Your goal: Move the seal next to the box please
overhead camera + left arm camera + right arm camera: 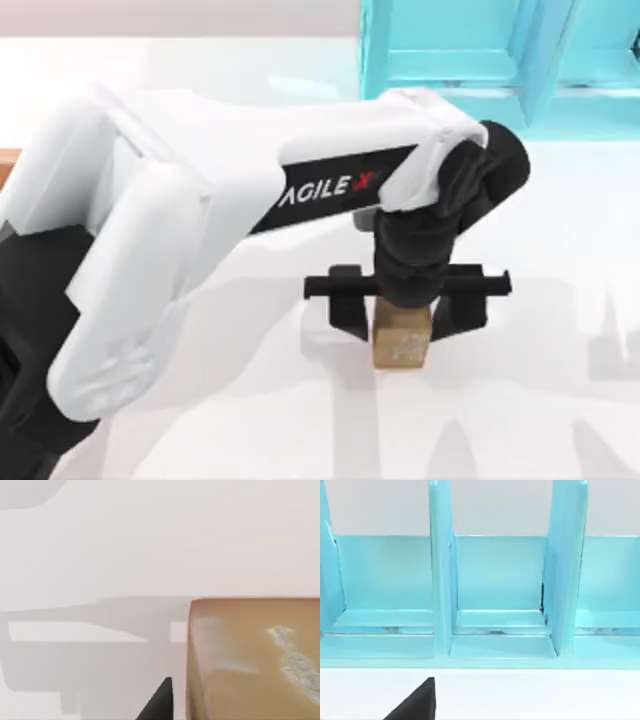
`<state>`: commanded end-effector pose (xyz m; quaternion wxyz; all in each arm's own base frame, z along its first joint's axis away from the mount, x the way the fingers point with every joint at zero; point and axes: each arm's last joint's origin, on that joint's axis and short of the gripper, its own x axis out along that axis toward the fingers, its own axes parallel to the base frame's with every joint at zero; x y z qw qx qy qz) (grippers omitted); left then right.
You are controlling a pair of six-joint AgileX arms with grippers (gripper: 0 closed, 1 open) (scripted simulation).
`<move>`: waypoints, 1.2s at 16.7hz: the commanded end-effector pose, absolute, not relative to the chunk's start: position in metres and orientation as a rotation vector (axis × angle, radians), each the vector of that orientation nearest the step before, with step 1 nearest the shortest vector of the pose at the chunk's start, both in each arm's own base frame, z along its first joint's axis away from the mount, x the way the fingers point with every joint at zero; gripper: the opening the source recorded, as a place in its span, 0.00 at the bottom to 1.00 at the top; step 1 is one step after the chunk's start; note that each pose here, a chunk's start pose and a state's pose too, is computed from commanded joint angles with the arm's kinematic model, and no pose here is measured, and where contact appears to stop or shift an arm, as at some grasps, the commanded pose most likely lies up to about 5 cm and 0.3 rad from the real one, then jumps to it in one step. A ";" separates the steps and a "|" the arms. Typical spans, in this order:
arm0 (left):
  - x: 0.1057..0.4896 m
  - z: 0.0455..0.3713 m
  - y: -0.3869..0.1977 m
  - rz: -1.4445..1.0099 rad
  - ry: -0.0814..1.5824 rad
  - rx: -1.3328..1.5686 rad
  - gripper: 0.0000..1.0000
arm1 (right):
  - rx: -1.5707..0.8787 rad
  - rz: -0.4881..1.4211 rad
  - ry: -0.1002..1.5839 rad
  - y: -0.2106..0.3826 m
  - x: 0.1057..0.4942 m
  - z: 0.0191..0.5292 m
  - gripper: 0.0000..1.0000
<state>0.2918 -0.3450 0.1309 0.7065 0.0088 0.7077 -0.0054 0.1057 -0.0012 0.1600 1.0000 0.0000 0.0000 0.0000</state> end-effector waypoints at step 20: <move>0.292 0.153 -0.345 -0.005 1.581 0.028 0.00 | 0.000 0.000 0.000 -0.001 0.106 0.160 1.00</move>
